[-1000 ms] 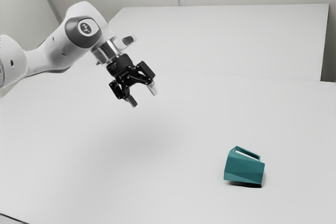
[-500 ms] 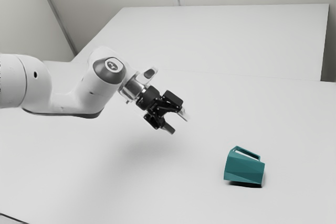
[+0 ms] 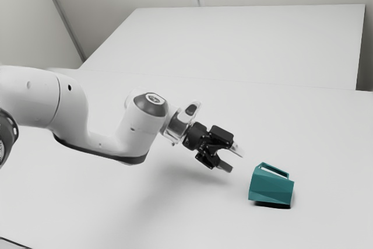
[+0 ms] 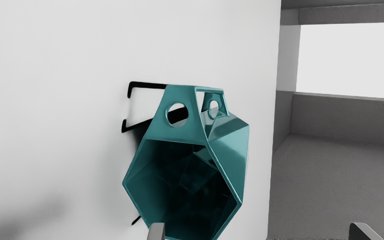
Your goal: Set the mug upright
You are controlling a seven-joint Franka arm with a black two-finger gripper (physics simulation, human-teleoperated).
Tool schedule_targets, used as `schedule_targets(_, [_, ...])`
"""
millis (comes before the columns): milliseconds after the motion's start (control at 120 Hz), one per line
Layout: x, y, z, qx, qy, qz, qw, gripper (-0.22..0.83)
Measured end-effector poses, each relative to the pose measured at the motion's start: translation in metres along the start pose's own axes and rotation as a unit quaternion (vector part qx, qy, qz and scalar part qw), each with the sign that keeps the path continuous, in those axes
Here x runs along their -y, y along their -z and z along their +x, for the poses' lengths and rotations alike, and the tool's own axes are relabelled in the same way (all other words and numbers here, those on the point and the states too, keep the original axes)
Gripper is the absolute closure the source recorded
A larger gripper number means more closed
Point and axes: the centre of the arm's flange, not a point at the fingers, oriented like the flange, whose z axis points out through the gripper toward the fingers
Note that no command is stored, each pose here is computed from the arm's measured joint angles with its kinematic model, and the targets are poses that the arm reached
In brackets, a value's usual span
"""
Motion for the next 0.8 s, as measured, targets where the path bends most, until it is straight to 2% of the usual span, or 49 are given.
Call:
schedule_targets(208, [0.014, -0.034, -0.005, 0.005, 0.002, -0.033, 0.999, 0.00])
schedule_targets(458, [0.014, -0.058, -0.007, 0.004, -0.020, -0.064, 0.998, 0.01])
schedule_targets(600, [0.019, -0.070, -0.006, 0.003, -0.025, -0.085, 0.996, 0.09])
schedule_targets(800, [0.019, -0.076, -0.006, -0.002, -0.045, -0.103, 0.994, 0.30])
